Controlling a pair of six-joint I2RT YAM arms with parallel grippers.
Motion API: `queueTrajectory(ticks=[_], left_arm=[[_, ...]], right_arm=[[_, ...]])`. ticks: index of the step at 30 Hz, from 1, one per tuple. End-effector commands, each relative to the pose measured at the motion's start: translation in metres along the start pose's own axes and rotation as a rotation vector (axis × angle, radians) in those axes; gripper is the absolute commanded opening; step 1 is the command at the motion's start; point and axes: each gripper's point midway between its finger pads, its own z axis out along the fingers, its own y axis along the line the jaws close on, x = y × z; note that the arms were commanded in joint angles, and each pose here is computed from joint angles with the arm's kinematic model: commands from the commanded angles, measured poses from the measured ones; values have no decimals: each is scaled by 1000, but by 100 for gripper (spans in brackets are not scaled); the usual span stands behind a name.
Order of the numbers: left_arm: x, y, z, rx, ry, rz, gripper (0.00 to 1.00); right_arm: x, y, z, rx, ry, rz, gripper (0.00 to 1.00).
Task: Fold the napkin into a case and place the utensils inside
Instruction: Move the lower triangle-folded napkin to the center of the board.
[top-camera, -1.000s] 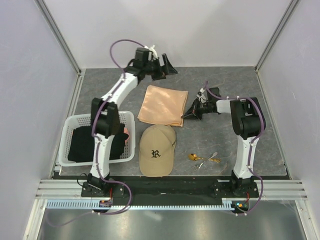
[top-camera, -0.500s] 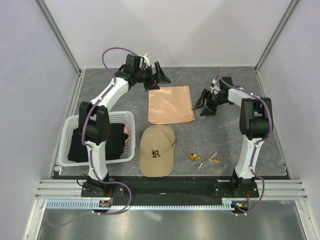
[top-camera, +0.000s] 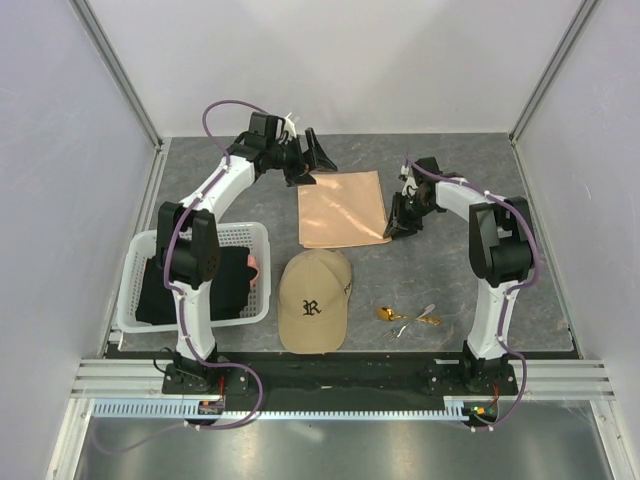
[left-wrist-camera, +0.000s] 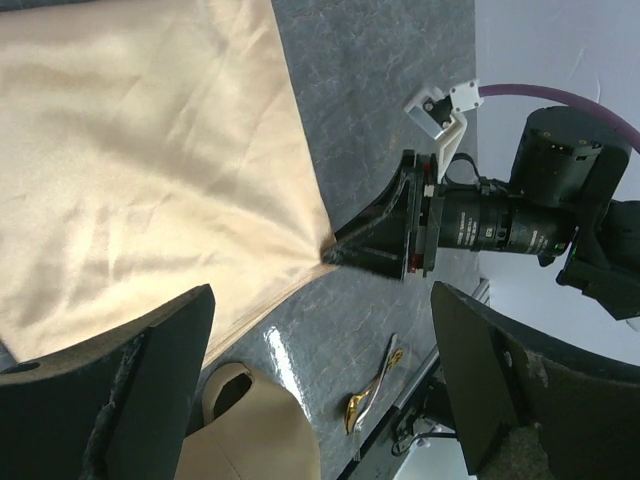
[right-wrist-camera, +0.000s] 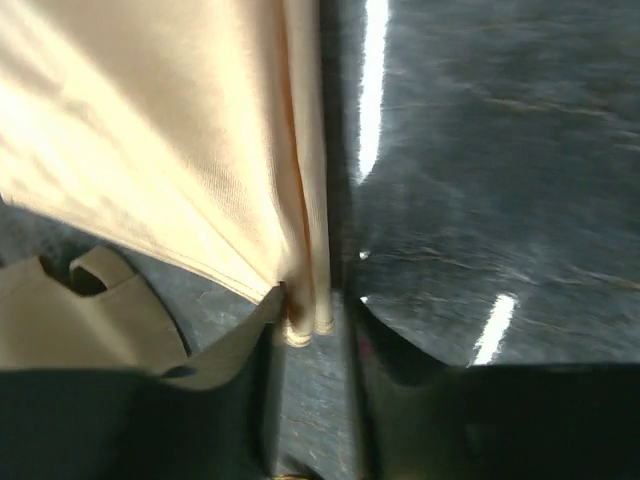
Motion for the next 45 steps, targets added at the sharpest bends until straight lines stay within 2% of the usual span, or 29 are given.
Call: queueTrajectory(ticks=[1, 2, 3, 4, 7, 12, 15, 17, 23, 26, 29, 30, 32, 36, 38, 40, 43, 44, 45], left_arm=[[-1, 3, -9, 9, 9, -8, 96], [-2, 5, -10, 7, 8, -14, 95], [-2, 5, -10, 9, 8, -13, 95], [-3, 7, -9, 6, 8, -16, 95], [-4, 10, -8, 0, 6, -17, 95], [-1, 34, 16, -20, 39, -60, 94], [-4, 38, 31, 3, 61, -88, 85], [-9, 31, 34, 25, 56, -102, 84], [-13, 26, 31, 36, 45, -93, 81], [-11, 22, 29, 48, 53, -94, 79], [-8, 19, 30, 59, 65, -106, 78], [-8, 18, 30, 62, 66, -106, 77], [-7, 12, 28, 71, 67, -99, 77], [-2, 1, 24, 80, 73, -88, 75], [0, 0, 23, 79, 72, -86, 74], [3, -5, 22, 73, 64, -76, 72], [6, -8, 19, 71, 56, -78, 72], [7, -10, 17, 73, 53, -85, 72], [7, -13, 14, 77, 50, -84, 71]], right_arm=[[-23, -44, -9, 109, -64, 31, 25], [-26, -46, -9, 106, -65, 36, 17], [-26, -45, -5, 77, -48, 39, 5], [-33, -46, -7, 64, -61, 42, 1], [-41, -44, -6, 56, -73, 46, 0], [-51, -56, -12, 67, -129, 144, 0], [-45, -71, -16, 91, -133, 174, 0], [-30, -86, -17, 116, -108, 185, 0], [18, -140, -56, 248, -58, 222, 0], [30, -161, -80, 330, -76, 264, 0], [23, -174, -102, 440, -111, 249, 15], [19, -176, -108, 465, -121, 250, 28], [4, -172, -122, 482, -148, 241, 36], [-23, -162, -162, 636, -205, 190, 62], [-41, -135, -172, 661, -242, 122, 67], [-54, -92, -157, 588, -264, 39, 68], [-64, -42, -111, 405, -279, 35, 58], [-64, -22, -93, 299, -263, 66, 40], [-68, -3, -79, 239, -283, 44, 32]])
